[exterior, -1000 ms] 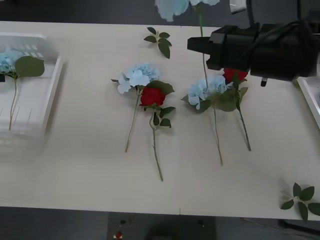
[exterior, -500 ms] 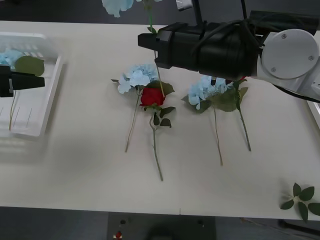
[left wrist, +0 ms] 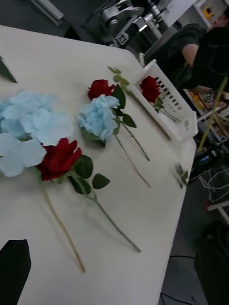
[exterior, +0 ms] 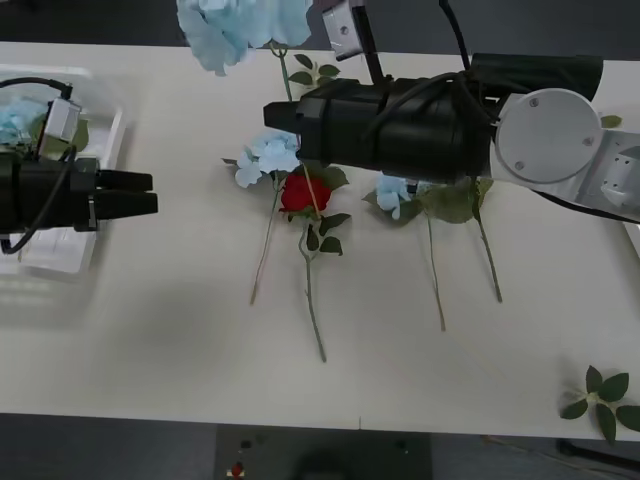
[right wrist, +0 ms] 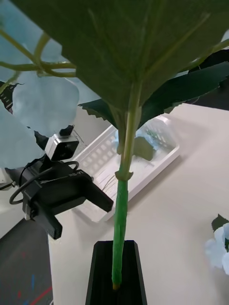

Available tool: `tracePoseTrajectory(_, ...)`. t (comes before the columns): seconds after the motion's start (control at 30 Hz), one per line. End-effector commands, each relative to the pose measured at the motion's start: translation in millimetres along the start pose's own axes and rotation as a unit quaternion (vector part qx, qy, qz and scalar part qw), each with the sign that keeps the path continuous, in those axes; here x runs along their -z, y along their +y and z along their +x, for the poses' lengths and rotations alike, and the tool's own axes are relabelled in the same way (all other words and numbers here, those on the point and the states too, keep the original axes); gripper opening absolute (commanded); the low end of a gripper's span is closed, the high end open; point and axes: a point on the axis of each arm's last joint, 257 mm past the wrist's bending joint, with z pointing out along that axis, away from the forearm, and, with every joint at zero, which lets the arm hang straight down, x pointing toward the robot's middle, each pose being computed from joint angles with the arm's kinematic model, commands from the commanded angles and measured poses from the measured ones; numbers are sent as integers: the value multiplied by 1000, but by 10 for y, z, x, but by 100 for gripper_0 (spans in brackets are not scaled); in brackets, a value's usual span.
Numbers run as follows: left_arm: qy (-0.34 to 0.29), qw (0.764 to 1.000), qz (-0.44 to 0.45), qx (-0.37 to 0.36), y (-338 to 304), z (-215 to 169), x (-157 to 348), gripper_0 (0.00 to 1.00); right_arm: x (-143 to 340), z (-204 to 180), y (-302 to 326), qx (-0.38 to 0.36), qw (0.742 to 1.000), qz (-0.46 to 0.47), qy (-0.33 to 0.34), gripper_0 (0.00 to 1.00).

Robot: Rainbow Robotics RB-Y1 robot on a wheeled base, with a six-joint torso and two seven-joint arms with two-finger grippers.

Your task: Put the red flowers into the right box and the blue flowers into the left box

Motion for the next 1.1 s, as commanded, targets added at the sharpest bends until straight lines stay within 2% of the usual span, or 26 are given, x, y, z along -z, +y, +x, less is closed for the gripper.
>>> tracePoseTrajectory(0.03, -18, 998, 48, -42, -250, -46, -225, 100, -1, -181, 79, 26, 1000, -5, -10, 0)
tracePoseTrajectory(0.37, -44, 988, 134, -59, -688, 126, -761, 100, -15, -133, 81, 24, 1000, -5, -8, 0)
tracePoseTrajectory(0.53, -50, 986, 148, -62, -792, 177, -973, 100, -49, -103, 119, 20, 1000, -10, -7, 0)
tracePoseTrajectory(0.83, -86, 987, 123, -57, -906, -11, -1506, 100, -49, -103, 119, 20, 1000, -10, -7, 0)
tracePoseTrajectory(1.1, -108, 983, 133, -61, -1040, -198, -1680, 100, -49, -103, 119, 20, 1000, -10, -7, 0)
